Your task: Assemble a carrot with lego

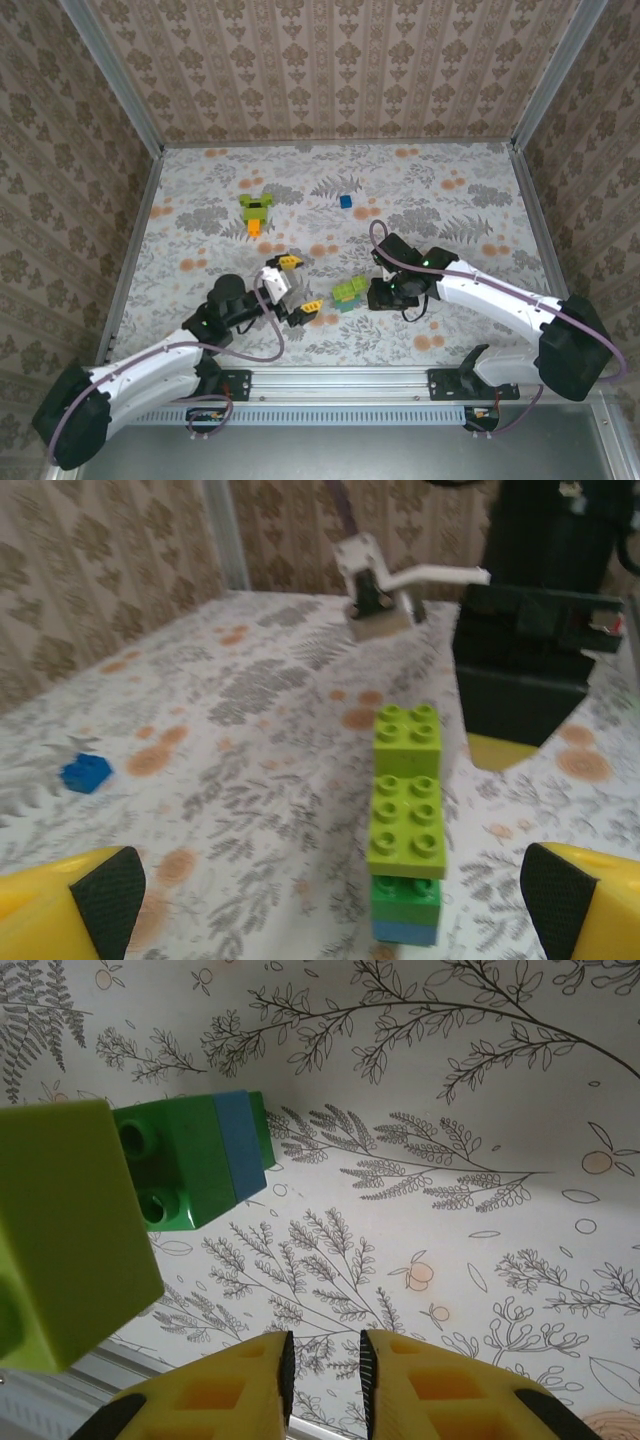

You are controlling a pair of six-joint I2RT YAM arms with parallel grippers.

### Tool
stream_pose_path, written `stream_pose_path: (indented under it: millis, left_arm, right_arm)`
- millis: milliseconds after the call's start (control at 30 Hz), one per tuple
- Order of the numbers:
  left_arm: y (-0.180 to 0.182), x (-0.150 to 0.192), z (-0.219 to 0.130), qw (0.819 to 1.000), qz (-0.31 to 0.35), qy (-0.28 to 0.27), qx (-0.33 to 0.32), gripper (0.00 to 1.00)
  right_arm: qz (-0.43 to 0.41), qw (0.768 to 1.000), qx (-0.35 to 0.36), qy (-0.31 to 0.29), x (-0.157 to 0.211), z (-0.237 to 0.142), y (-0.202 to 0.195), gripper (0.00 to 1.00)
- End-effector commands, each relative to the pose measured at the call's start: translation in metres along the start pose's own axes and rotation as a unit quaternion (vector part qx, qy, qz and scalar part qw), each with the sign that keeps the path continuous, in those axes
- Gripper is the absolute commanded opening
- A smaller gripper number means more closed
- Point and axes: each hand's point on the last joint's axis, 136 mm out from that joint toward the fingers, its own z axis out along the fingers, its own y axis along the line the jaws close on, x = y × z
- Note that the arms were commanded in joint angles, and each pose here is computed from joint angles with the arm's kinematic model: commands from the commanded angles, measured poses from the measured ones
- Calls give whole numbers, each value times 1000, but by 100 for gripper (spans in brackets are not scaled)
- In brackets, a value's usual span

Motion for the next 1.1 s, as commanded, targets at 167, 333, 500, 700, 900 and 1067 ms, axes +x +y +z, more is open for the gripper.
stream_pose_path:
  millis: [167, 333, 500, 700, 900, 1067]
  left_arm:
    - [30, 3, -10, 997, -48, -12, -62, 100]
    - [29, 3, -7, 997, -48, -11, -56, 100]
    - [27, 5, -4, 998, -48, -7, -48, 100]
    - [27, 8, 0, 998, -48, 0, -42, 100]
    - [26, 8, 1, 998, -47, -1, -38, 100]
    - [26, 9, 1, 998, -46, 0, -37, 100]
  right_arm:
    - [3, 1000, 24, -13, -16, 4, -2, 29]
    - [11, 999, 38, -19, -26, 6, -7, 33]
    - [21, 998, 51, -17, -33, 9, -14, 36]
    - [25, 998, 59, -23, -45, 8, -17, 37]
    - [26, 997, 70, -25, -61, 11, -20, 37]
    - [23, 997, 71, -24, -70, 14, -17, 37]
